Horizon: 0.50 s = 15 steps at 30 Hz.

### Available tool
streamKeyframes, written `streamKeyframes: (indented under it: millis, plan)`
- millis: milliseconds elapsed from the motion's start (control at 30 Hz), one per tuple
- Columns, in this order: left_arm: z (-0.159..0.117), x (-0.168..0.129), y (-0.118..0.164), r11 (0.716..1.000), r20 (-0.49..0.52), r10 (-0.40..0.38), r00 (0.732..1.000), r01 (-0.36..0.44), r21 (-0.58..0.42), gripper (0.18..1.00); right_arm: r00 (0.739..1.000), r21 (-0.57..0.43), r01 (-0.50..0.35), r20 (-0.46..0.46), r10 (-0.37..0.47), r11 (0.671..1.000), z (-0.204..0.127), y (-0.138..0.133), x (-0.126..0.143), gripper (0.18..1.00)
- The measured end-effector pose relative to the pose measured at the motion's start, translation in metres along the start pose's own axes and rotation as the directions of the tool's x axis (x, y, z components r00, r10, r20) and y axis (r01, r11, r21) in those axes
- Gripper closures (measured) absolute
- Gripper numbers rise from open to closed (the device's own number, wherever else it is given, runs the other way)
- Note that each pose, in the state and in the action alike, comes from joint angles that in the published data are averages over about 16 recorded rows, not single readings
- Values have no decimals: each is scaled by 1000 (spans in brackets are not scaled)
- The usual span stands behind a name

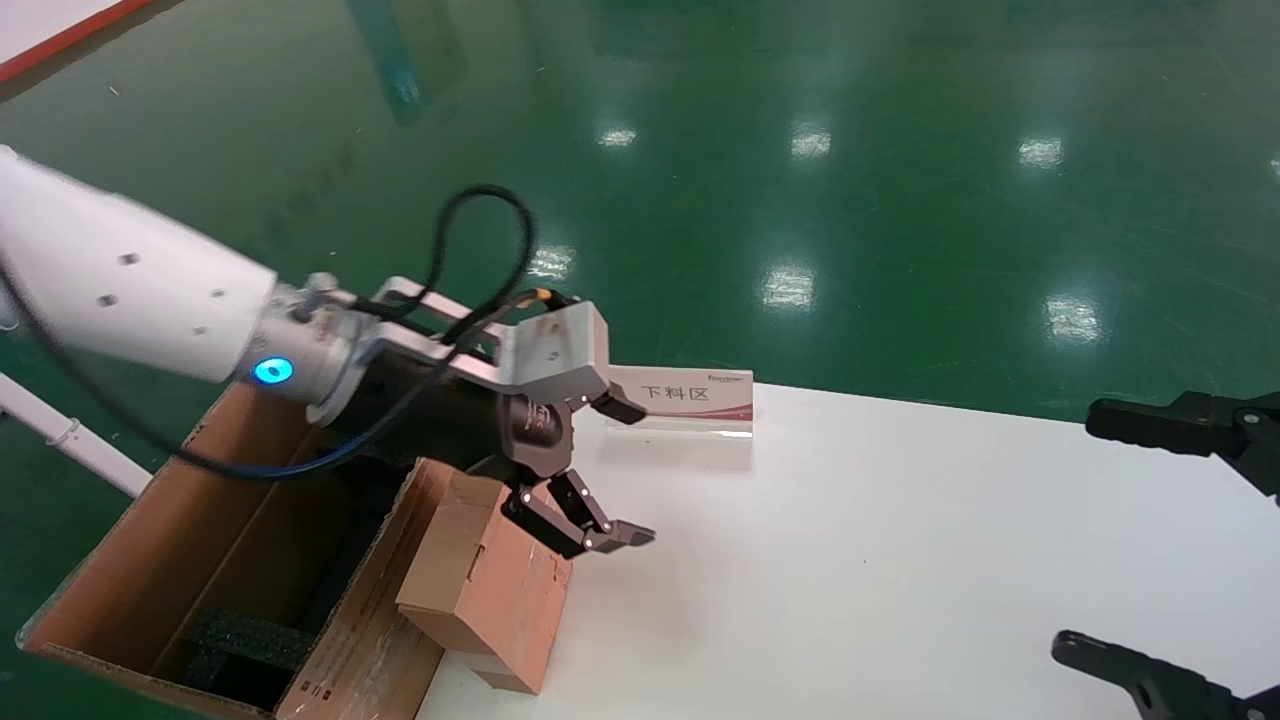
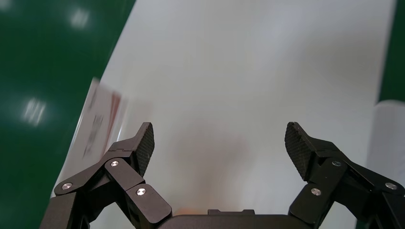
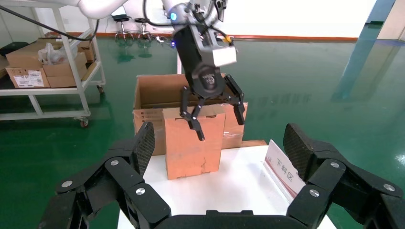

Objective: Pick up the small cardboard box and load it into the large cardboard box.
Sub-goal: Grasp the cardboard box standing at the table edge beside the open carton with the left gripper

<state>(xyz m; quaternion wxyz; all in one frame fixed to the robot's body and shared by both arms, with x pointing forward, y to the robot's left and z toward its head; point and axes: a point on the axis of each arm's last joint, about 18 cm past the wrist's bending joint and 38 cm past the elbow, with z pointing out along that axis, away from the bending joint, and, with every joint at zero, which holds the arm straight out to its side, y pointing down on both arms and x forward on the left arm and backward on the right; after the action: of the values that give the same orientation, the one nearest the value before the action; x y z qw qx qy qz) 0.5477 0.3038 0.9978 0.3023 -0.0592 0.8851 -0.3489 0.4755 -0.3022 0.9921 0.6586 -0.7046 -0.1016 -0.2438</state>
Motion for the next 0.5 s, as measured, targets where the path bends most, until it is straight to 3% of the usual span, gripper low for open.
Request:
streamKeyframes:
  millis: [200, 500]
  plan:
    - [2, -18, -5, 987, 72, -29, 997, 40, -158, 184, 1000, 0, 0, 0, 0, 1000, 0, 0, 0, 178]
    - [-8, -35, -13, 939, 188, -81, 979, 138, -314, 184, 1000, 0, 0, 0, 0, 1000, 0, 0, 0, 178]
